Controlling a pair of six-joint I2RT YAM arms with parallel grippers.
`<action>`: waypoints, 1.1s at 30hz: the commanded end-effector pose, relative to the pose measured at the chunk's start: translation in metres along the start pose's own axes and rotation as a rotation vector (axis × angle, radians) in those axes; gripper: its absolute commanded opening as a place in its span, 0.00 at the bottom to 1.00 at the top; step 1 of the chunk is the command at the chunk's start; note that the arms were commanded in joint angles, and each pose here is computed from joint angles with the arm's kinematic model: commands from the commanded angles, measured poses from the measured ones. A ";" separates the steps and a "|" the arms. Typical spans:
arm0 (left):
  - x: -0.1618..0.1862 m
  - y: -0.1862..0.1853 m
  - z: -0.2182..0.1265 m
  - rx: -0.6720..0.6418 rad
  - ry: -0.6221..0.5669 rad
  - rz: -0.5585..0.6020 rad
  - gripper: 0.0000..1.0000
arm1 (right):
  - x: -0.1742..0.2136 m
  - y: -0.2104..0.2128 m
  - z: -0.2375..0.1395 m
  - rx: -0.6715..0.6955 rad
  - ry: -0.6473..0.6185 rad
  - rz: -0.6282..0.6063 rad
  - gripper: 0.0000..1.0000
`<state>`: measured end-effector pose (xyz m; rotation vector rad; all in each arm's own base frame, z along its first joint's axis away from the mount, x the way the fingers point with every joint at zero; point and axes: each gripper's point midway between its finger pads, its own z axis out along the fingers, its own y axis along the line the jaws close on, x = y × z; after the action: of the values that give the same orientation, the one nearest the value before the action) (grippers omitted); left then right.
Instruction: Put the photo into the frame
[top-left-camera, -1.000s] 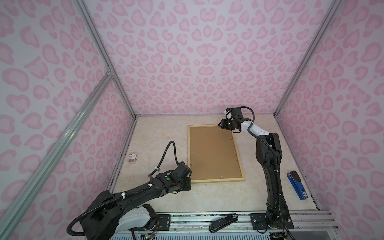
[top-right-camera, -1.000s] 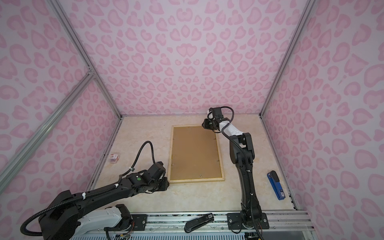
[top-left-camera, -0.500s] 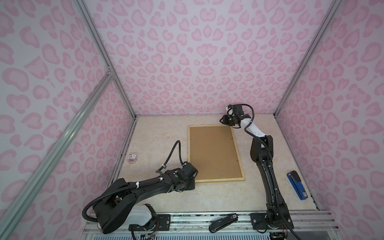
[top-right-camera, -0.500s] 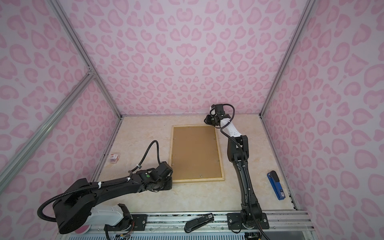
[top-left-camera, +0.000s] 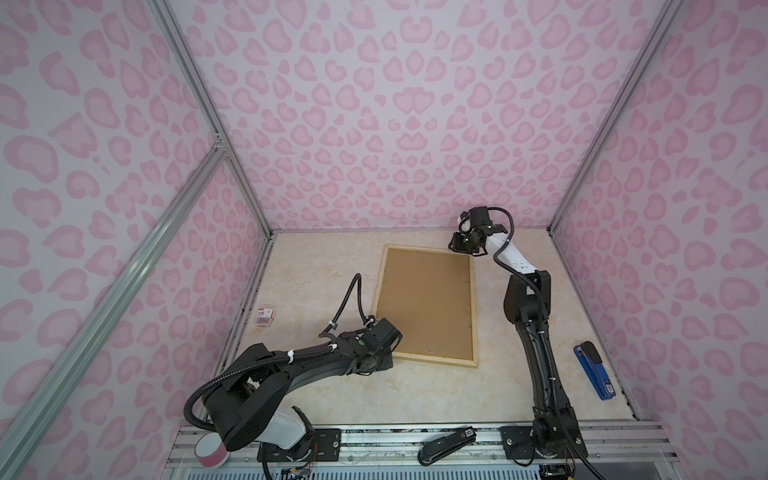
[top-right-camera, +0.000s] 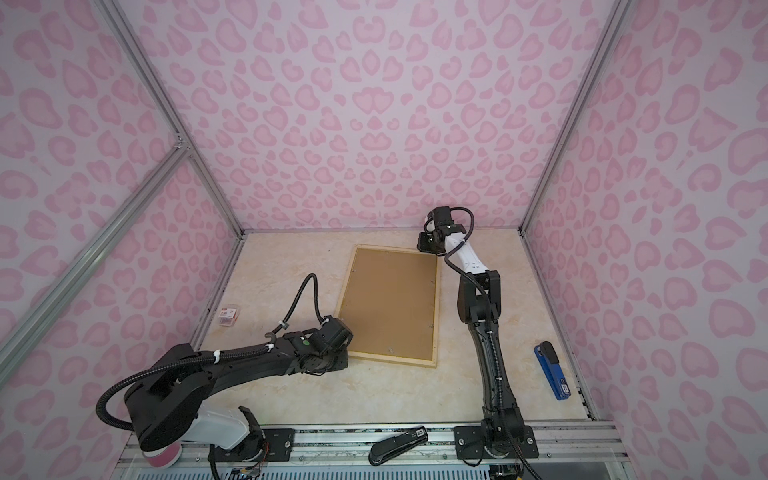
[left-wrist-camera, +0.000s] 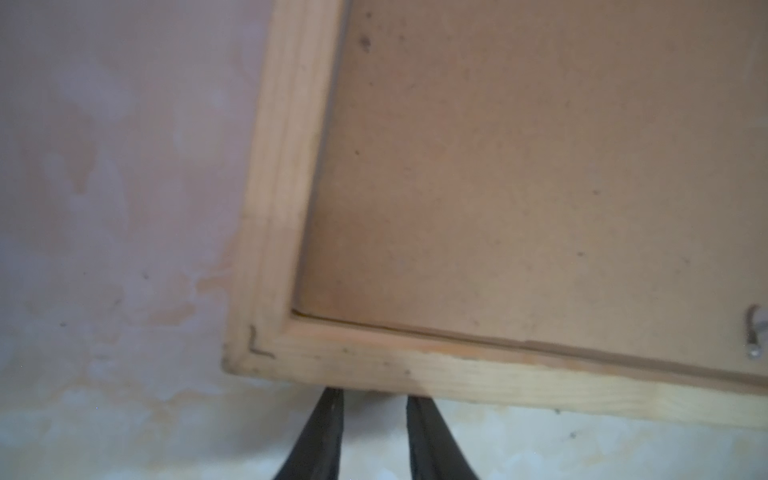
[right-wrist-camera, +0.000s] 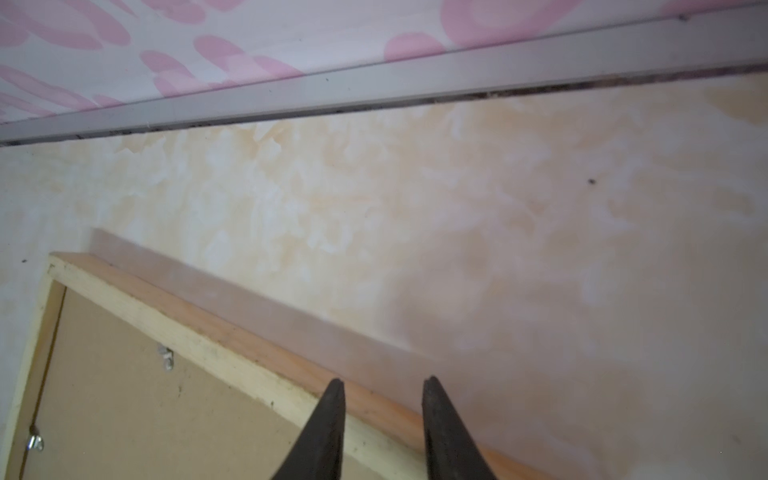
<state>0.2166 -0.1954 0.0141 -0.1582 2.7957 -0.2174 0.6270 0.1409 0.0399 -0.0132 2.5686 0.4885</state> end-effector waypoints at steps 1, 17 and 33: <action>-0.005 0.022 0.008 -0.098 -0.017 0.000 0.30 | 0.042 -0.028 -0.005 0.105 0.126 0.028 0.34; -0.063 0.034 0.035 -0.152 -0.045 0.033 0.31 | 0.136 -0.083 -0.086 0.200 0.140 0.177 0.33; -0.151 0.045 0.076 -0.182 -0.067 0.016 0.32 | 0.224 -0.089 -0.131 0.172 0.166 0.304 0.33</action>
<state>0.4047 -0.1383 0.0124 -0.2534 2.5596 0.0878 0.4208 0.0192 0.0248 0.3517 2.6303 0.3047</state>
